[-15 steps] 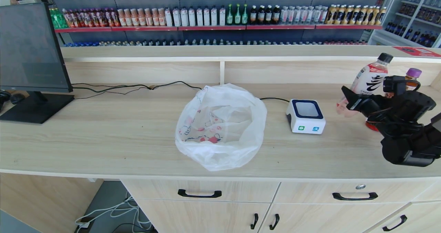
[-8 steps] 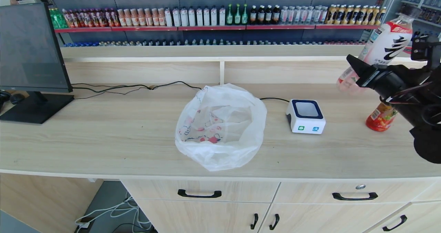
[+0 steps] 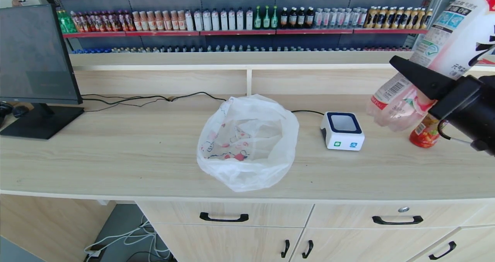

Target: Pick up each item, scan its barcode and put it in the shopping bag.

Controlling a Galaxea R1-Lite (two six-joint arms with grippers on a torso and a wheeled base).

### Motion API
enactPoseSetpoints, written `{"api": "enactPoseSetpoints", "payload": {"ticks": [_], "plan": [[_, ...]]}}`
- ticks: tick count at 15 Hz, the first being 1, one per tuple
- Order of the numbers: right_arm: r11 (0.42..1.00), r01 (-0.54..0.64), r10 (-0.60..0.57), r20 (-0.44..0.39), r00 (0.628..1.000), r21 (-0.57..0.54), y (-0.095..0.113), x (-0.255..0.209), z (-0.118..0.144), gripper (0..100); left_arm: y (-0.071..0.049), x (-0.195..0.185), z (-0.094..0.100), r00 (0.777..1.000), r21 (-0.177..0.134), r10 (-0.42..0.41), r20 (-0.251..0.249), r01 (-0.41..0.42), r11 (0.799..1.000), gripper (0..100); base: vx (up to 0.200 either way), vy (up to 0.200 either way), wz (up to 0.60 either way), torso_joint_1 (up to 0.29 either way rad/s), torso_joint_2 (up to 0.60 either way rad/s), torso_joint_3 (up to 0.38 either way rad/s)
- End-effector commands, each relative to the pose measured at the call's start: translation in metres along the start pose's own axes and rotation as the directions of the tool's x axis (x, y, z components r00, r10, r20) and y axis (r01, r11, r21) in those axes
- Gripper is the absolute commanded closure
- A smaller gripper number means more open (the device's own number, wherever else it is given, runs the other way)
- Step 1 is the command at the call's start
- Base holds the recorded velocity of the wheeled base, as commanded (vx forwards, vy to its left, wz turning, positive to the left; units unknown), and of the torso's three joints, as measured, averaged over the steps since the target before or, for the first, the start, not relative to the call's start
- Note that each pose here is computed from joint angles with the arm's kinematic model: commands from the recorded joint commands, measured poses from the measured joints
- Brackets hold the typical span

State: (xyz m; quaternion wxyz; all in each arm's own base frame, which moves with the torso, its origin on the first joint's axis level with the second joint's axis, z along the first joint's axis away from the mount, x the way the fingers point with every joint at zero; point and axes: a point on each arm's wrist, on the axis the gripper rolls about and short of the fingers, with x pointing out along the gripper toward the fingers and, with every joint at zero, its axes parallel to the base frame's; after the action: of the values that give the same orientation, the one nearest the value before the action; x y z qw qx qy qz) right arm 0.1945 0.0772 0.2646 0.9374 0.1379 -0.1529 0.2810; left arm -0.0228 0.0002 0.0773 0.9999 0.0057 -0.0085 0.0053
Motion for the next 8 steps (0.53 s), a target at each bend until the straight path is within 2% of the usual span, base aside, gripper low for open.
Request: {"api": "enactPoseSetpoints", "payload": {"ticks": [1,3,5,6,8], "plan": [[0.979,-0.163,0.161,0.029,0.987,0.120,0.036,-0.016,0.009,100,0.000,0.000,0.000,1.000,-0.001,0.000,0.001,0.000,1.000,0,0.000,0.000,0.00,0.000,0.00,0.000],[0.922,-0.338,0.346,-0.011,0.938,0.188,0.064,-0.017,0.008,100,0.000,0.000,0.000,1.000,0.001,0.000,0.001,0.000,1.000,0,0.000,0.000,0.00,0.000,0.00,0.000],[0.836,-0.485,0.517,-0.070,0.853,0.257,0.080,-0.022,0.000,100,0.000,0.000,0.000,1.000,0.016,0.000,0.003,0.000,1.000,0,0.000,0.000,0.00,0.000,0.00,0.000],[0.792,-0.522,0.570,-0.077,0.818,0.316,0.087,-0.024,-0.003,100,0.000,0.000,0.000,1.000,0.027,0.000,0.003,0.000,1.000,0,0.000,0.000,0.00,0.000,0.00,0.000],[0.723,-0.555,0.632,-0.070,0.772,0.411,0.101,-0.028,-0.004,100,0.000,0.000,0.000,1.000,0.027,0.000,0.001,0.000,1.000,0,0.000,0.000,0.00,0.000,0.00,0.000]]}}
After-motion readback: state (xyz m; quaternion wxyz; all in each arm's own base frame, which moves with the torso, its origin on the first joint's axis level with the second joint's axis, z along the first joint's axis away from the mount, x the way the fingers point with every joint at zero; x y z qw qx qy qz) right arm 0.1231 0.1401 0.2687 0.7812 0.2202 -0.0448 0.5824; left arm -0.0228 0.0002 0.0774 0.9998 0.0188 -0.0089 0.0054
